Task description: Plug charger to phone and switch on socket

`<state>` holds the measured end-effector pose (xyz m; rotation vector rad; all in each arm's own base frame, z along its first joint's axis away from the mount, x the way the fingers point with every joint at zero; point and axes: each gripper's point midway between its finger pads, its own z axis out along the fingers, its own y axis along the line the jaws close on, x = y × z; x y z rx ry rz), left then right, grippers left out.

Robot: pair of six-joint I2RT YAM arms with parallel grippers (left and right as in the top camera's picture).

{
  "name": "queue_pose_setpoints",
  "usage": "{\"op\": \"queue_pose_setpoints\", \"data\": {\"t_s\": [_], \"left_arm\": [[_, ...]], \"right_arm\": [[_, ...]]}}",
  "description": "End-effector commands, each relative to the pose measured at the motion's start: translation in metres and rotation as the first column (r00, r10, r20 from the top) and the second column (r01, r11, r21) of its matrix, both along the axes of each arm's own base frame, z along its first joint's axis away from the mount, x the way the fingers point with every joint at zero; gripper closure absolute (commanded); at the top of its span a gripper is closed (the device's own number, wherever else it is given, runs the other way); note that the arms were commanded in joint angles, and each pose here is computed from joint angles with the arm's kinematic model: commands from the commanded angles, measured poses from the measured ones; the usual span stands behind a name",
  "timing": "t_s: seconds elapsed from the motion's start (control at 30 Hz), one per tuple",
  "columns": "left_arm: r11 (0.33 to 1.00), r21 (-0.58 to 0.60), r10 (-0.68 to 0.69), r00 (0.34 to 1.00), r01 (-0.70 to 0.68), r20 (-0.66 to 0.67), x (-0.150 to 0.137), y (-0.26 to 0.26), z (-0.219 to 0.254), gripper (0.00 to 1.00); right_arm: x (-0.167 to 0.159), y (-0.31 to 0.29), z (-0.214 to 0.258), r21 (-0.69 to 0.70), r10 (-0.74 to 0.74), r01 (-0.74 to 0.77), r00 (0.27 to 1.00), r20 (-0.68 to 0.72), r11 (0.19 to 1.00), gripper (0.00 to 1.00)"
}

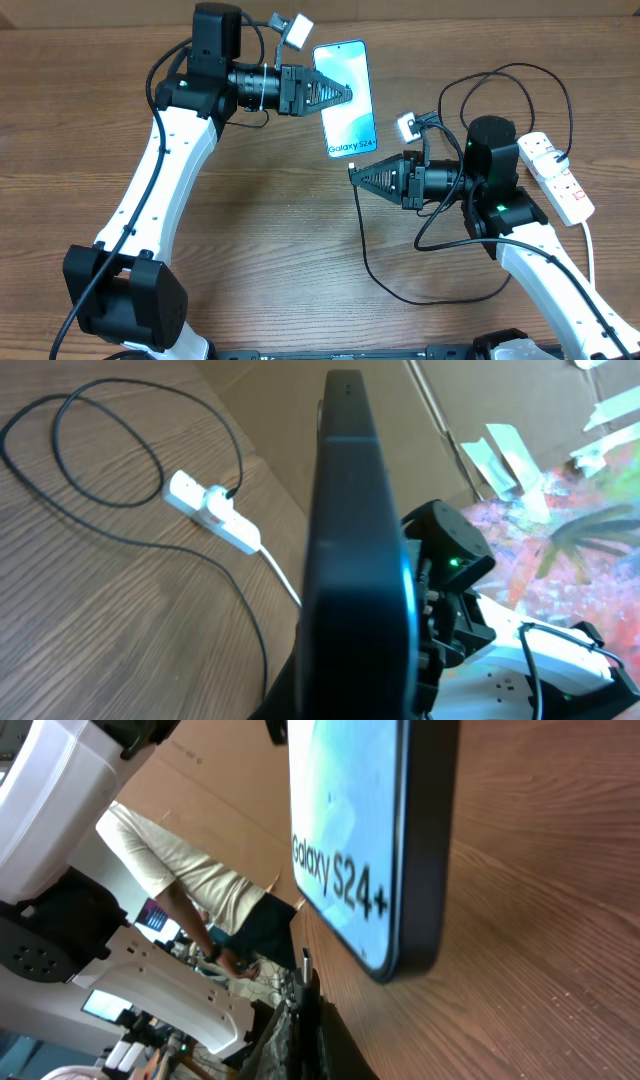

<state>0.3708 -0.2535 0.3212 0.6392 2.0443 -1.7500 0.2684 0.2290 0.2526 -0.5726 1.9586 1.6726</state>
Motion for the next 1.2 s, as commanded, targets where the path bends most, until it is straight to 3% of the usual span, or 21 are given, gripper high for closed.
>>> {"op": "queue_pose_setpoints", "data": {"t_s": [0.0, 0.4, 1.17], "left_arm": [[0.996, -0.054, -0.064, 0.998, 0.065, 0.018, -0.011, -0.001, 0.016, 0.96], [0.996, -0.054, -0.064, 0.998, 0.065, 0.017, -0.011, -0.001, 0.016, 0.96], [0.997, -0.053, -0.062, 0.998, 0.062, 0.006, -0.011, -0.001, 0.016, 0.96]], "right_arm": [[0.003, 0.001, -0.001, 0.000, 0.002, -0.002, 1.000, -0.001, 1.000, 0.96], [0.009, 0.000, 0.005, 0.019, 0.009, -0.010, 0.998, 0.069, 1.000, 0.96], [0.010, -0.007, 0.006, 0.029, 0.014, -0.016, 0.998, 0.067, 0.999, 0.96]]}}
